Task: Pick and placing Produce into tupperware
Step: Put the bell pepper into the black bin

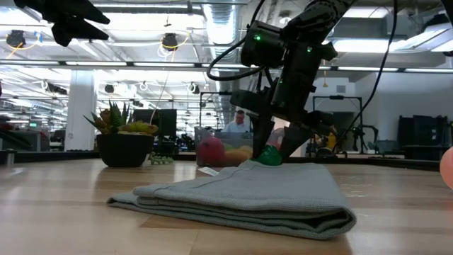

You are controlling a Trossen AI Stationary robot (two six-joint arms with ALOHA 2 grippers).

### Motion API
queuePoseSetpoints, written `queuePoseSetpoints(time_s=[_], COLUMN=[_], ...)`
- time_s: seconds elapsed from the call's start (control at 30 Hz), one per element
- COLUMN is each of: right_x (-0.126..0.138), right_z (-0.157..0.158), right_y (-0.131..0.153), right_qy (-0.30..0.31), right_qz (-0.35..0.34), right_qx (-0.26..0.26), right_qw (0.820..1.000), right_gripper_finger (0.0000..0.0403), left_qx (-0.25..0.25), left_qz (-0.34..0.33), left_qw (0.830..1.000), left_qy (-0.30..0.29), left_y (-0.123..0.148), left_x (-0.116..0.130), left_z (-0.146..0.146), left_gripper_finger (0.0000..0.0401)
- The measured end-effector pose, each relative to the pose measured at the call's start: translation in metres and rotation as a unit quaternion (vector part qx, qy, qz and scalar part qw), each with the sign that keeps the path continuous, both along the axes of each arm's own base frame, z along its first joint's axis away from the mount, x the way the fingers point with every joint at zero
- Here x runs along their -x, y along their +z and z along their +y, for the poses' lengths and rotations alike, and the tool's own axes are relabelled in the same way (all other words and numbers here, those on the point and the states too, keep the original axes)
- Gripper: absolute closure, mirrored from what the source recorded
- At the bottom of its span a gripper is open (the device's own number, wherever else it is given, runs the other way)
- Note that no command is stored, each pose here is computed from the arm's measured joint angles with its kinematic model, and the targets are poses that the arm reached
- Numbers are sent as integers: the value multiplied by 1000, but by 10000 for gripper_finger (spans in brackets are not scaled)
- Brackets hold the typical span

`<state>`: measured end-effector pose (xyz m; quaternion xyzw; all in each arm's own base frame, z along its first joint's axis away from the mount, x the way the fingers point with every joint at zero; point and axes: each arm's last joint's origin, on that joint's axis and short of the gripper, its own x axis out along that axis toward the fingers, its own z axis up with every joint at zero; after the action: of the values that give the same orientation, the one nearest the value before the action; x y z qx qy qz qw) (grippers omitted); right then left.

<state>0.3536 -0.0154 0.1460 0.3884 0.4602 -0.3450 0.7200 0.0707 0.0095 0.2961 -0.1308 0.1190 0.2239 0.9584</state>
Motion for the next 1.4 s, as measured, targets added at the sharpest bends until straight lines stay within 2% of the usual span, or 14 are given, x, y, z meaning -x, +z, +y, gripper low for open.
queuePoseSetpoints(time_s=[0.73, 1.4], right_x=[-1, -19], right_z=[12, 24], right_y=[4, 34], right_qy=[4, 36], right_qz=[-12, -39], right_qx=[-3, 17], right_qw=[1000, 998], right_gripper_finger=[156, 157], left_qx=[0, 0], left_qz=[0, 0], left_qw=[1000, 1000], left_qy=[0, 0], left_y=[0, 0], left_x=[0, 0], left_z=[0, 0], left_gripper_finger=[174, 174])
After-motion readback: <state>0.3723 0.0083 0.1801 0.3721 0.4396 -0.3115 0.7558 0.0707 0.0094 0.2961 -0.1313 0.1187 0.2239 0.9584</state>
